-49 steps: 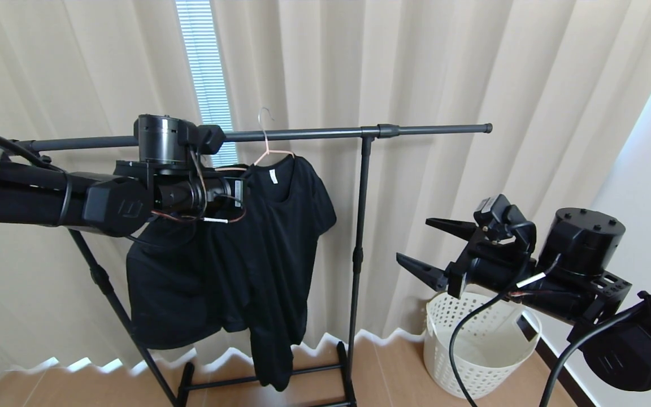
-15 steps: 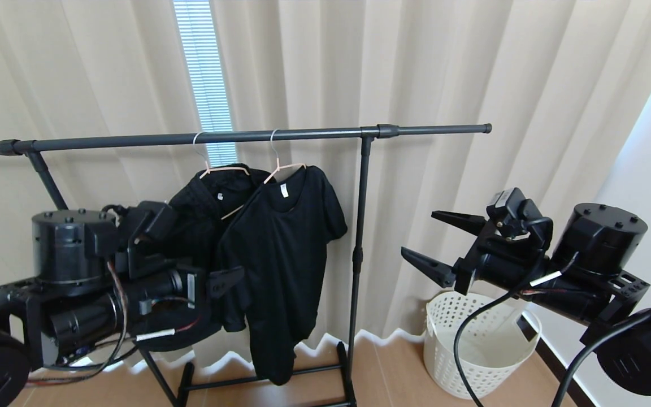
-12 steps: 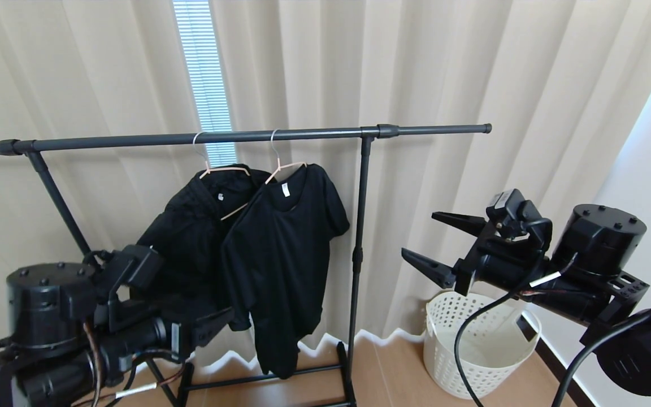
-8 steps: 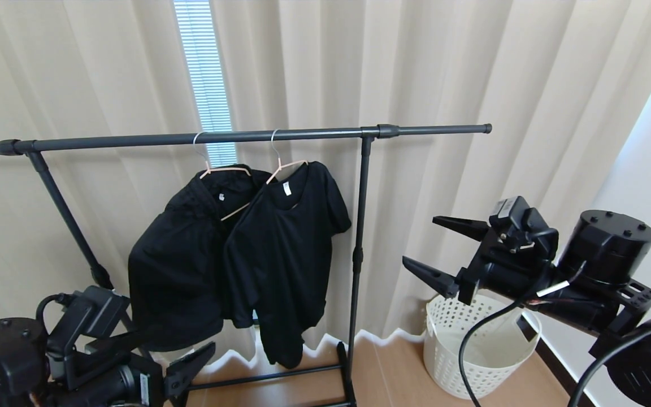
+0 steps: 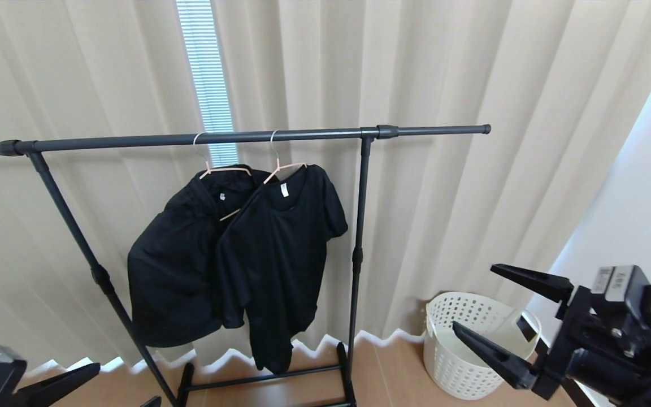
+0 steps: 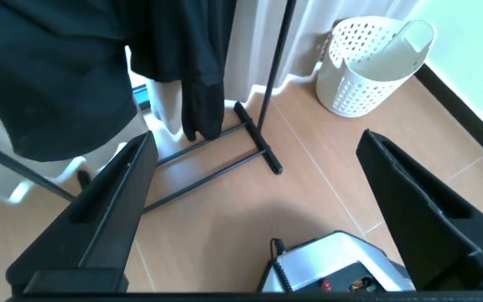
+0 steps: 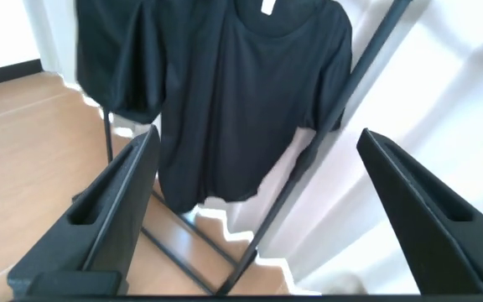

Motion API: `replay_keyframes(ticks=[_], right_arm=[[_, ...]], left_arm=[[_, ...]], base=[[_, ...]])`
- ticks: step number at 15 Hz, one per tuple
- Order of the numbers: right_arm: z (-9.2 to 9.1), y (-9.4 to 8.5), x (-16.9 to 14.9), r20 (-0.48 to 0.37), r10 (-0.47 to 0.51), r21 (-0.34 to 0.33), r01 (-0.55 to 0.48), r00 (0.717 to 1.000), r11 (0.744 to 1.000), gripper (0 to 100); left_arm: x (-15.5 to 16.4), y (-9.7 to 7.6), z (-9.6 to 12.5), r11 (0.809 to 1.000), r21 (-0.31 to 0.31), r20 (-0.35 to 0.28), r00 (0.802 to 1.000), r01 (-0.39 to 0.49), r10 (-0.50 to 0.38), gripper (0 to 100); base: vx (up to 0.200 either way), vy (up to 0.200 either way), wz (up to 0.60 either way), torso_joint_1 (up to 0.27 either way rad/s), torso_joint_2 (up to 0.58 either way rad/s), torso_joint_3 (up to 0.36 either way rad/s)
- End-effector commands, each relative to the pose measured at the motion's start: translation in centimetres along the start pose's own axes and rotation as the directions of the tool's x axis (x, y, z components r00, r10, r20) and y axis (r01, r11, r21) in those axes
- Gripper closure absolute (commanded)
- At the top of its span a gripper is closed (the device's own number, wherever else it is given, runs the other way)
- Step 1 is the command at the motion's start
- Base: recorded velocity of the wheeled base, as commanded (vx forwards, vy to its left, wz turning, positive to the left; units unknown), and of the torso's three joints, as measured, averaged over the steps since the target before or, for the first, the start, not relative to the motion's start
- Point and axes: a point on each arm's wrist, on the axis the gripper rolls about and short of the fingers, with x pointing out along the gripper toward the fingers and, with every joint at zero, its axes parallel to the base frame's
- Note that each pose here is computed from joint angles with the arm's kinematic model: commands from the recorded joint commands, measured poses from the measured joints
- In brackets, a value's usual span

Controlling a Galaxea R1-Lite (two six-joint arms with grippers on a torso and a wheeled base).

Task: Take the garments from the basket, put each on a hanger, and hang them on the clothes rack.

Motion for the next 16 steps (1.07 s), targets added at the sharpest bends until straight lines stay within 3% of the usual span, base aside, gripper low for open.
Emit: replay_keyframes(ticks=[1, 2, 4, 5, 7, 10, 11, 13, 14, 15, 16], right_arm=[[0.4, 1.8, -6.0, 0.044, -0.075, 0.057, 0.073, 0.996, 0.996, 0], [0.1, 2.4, -8.9, 0.048, -0.071, 0.094, 0.067, 0.996, 0.993, 0], [-1.4, 3.0, -11.5, -0.013, -0.061, 0.099, 0.062, 0.998, 0.993, 0], [-4.1, 3.8, -15.1, -0.063, -0.048, 0.096, 0.054, 0.997, 0.994, 0], [-5.9, 4.3, -16.7, -0.076, -0.059, 0.107, 0.067, 0.995, 0.992, 0], [-6.1, 4.4, -16.9, -0.11, -0.238, 0.145, 0.252, 0.965, 0.957, 0], [-6.1, 4.4, -16.8, -0.137, -0.33, 0.149, 0.349, 0.934, 0.925, 0], [-6.1, 4.6, -16.8, -0.173, -0.542, 0.131, 0.564, 0.823, 0.815, 0], [-6.0, 4.8, -17.0, -0.165, -0.606, 0.111, 0.625, 0.778, 0.773, 0], [-6.0, 5.5, -17.3, -0.074, -0.67, 0.101, 0.674, 0.738, 0.732, 0], [-5.9, 5.6, -17.3, -0.054, -0.665, 0.094, 0.667, 0.745, 0.739, 0]], left_arm=[[-5.6, -0.5, -3.4, 0.998, 0.057, 0.153, 0.988, -0.014, 0.005, 0], [-6.9, -0.6, -6.1, 0.995, 0.099, 0.159, 0.987, -0.01, -0.006, 0], [-7.9, -0.7, -6.2, 0.994, 0.105, 0.216, 0.976, 0.004, -0.026, 0], [-7.9, -0.7, -6.3, 0.994, 0.105, 0.228, 0.973, -0.004, -0.02, 0], [-7.9, -0.8, -6.2, 0.995, 0.095, 0.226, 0.974, -0.028, 0.005, 0], [-7.0, -0.8, -5.7, 0.986, 0.027, 0.106, 0.981, -0.164, 0.161, 0], [-6.9, -0.8, -5.7, 0.981, 0.012, 0.085, 0.978, -0.195, 0.193, 0], [-6.9, -0.8, -5.7, 0.974, 0.0, 0.084, 0.971, -0.226, 0.225, 0], [-6.9, -0.8, -5.7, 0.969, -0.007, 0.085, 0.966, -0.245, 0.245, 0], [-7.1, -1.0, -5.8, 0.952, -0.023, 0.121, 0.944, -0.306, 0.306, 0], [-7.4, -1.2, -6.0, 0.94, -0.025, 0.164, 0.926, -0.341, 0.341, 0]], base=[[0.0, 0.0, 0.0, 0.0, 0.0, 0.0], [0.0, 0.0, 0.0, 0.0, 0.0, 0.0], [0.0, 0.0, 0.0, 0.0, 0.0, 0.0], [0.0, 0.0, 0.0, 0.0, 0.0, 0.0], [0.0, 0.0, 0.0, 0.0, 0.0, 0.0], [0.0, 0.0, 0.0, 0.0, 0.0, 0.0], [0.0, 0.0, 0.0, 0.0, 0.0, 0.0], [0.0, 0.0, 0.0, 0.0, 0.0, 0.0], [0.0, 0.0, 0.0, 0.0, 0.0, 0.0], [0.0, 0.0, 0.0, 0.0, 0.0, 0.0], [0.0, 0.0, 0.0, 0.0, 0.0, 0.0]])
